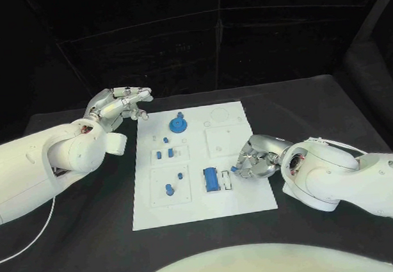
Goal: Assemble the parts on the task board
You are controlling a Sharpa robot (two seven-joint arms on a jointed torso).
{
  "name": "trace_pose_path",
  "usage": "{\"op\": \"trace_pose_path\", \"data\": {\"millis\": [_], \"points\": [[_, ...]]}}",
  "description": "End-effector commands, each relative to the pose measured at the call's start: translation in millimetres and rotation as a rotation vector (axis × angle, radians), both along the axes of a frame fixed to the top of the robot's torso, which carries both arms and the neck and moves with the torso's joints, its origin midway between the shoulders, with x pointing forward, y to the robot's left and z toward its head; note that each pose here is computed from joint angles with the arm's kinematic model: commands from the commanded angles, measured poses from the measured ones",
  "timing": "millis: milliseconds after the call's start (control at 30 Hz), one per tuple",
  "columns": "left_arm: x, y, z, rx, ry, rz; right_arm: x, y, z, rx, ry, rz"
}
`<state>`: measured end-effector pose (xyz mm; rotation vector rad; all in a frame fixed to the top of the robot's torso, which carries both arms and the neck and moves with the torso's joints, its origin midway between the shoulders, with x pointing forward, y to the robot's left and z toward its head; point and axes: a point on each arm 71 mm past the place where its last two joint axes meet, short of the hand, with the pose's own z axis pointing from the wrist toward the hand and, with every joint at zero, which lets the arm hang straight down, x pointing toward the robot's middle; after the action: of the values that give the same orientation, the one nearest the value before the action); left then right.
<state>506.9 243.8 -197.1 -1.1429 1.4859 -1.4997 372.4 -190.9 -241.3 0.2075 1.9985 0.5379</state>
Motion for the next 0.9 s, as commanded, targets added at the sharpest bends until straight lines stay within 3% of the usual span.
{"op": "trace_pose_path", "data": {"millis": [33,400,900], "points": [[-0.4,-1.2,1.2,-0.008,-0.004,-0.013,1.0,4,0.0,0.047,0.013,-0.014],[-0.7,-1.5,1.3,-0.009,-0.004,-0.014,4.3,16,-9.8,0.003,0.095,-0.001],[-1.1,-2.1,1.6,-0.013,-0.005,-0.022,7.3,22,-14.0,-0.03,0.116,-0.019]]}}
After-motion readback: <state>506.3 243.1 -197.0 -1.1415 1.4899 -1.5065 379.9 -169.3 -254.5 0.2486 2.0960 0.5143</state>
